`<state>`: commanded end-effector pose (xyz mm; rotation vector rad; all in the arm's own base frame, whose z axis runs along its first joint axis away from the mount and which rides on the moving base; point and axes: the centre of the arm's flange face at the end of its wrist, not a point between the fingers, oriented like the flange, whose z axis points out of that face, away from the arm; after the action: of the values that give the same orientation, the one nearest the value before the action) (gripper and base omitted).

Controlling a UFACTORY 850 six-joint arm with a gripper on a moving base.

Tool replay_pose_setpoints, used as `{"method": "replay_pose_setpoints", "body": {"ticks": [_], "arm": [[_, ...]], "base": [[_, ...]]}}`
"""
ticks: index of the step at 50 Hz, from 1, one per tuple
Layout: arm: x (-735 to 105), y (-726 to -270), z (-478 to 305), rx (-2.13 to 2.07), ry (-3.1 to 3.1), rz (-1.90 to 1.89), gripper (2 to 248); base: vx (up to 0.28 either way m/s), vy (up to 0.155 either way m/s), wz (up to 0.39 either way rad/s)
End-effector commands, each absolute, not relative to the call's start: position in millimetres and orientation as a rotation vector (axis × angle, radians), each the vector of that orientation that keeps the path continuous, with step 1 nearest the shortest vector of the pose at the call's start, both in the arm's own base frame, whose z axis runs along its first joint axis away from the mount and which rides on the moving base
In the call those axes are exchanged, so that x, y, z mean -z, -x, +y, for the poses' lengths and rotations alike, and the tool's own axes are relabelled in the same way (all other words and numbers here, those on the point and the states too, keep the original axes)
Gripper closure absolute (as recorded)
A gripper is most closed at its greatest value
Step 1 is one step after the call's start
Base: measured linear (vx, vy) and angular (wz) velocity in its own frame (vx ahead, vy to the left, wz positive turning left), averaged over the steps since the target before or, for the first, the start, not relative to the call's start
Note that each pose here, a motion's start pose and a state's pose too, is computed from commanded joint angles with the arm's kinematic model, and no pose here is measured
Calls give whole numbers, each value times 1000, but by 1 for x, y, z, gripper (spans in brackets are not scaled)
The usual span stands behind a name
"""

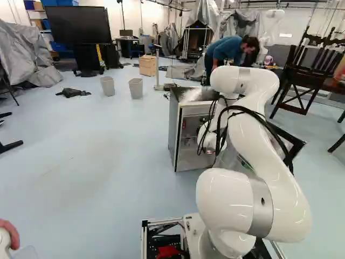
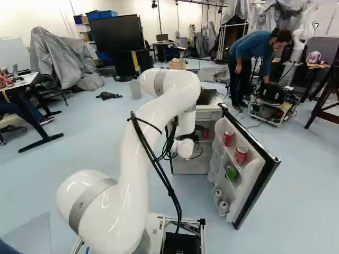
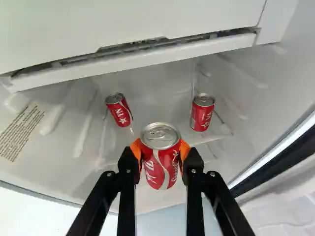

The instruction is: Grab a drink from the fridge

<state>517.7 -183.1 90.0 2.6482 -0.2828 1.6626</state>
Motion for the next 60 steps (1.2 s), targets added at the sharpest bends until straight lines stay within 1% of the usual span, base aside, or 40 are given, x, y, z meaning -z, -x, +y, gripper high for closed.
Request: {"method": "replay_pose_setpoints", "body": {"ticks": [37,60], "arm": [[-155,-445,-154,-1608,-2692,-299,154],[-191,-409,-123,-1611,-2719,-251,154]], "base": [[0,0,0],[0,0,0]]}}
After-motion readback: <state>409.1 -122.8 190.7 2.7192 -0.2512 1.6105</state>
